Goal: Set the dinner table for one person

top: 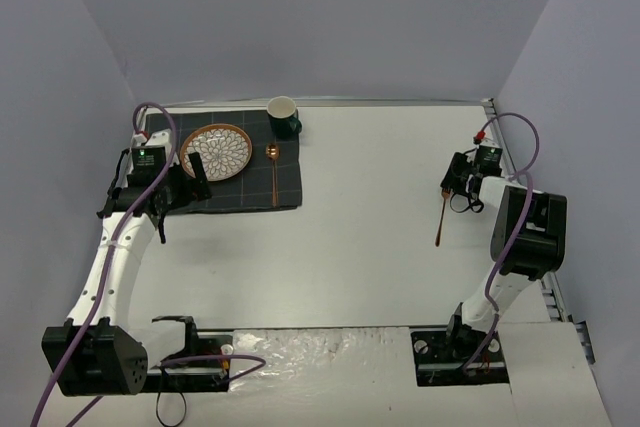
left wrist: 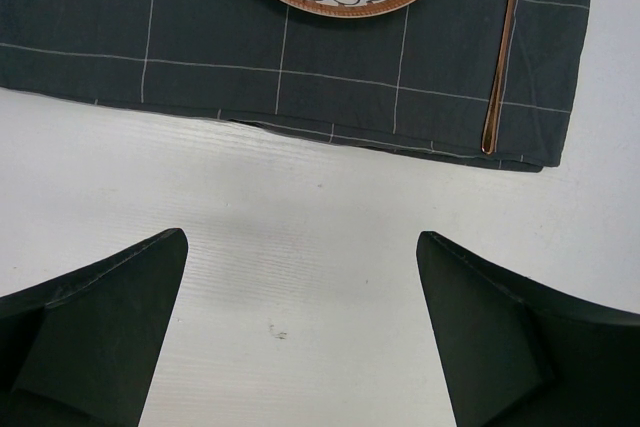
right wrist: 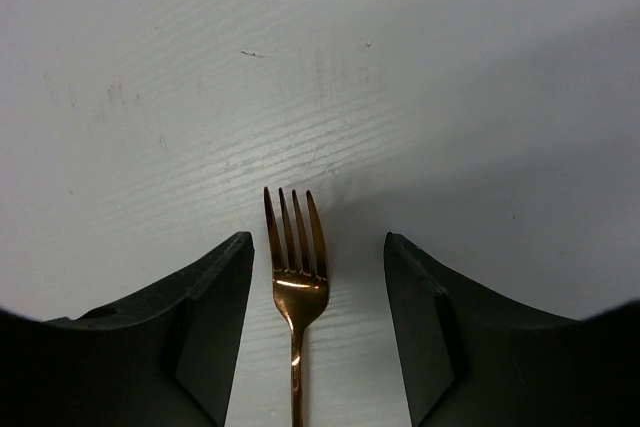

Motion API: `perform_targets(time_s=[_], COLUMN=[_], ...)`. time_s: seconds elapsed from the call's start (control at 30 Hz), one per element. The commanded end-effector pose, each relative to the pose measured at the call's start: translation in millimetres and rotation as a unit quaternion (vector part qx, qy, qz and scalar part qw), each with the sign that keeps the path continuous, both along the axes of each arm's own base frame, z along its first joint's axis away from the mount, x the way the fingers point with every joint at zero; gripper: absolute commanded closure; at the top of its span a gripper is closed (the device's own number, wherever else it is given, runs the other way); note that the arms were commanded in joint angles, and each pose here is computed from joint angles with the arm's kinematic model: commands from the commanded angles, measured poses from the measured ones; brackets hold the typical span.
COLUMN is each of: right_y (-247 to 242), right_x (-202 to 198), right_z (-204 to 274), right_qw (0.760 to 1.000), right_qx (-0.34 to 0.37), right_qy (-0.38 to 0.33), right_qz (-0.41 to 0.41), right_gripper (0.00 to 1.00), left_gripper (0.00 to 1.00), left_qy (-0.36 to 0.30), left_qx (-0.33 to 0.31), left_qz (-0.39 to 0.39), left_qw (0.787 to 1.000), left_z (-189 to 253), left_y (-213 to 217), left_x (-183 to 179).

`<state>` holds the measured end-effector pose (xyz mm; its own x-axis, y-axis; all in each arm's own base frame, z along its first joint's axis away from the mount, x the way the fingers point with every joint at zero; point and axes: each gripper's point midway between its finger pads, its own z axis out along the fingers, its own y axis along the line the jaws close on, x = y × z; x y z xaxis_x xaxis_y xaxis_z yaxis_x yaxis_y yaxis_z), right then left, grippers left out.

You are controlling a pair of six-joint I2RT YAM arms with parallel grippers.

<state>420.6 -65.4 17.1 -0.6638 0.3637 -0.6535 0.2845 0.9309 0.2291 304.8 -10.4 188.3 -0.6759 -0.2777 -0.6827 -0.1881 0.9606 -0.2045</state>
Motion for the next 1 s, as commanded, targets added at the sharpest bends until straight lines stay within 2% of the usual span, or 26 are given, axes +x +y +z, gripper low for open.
perform_targets(time_s=[0.0,0.7,0.97], right_y=[-1.0,17.1,19.2], right_x=[14.2,-0.1,-2.2], right_z=[0.5,-23.0,-24.4], right_qw=[0.999,0.995,0.995], right_qx=[-0.009,0.02,0.023], right_qy=[-0.021,0.022,0.026], right_qz=[0.033,0.093,0.099], right_gripper=[0.49,0.6,0.72], left_gripper=[0.03,0.03,0.03], left_qy=[-0.025,-0.024,-0.023], left_qx=[-0.002,-0.005,-0.006], left_qz=[-0.004,-0.007,-0.007], left_qw=[1.0,1.0,1.0], left_z=[13.1,12.6,11.5], left_y=[-1.9,-3.8,-3.8], left_x=[7.8,8.2,8.1])
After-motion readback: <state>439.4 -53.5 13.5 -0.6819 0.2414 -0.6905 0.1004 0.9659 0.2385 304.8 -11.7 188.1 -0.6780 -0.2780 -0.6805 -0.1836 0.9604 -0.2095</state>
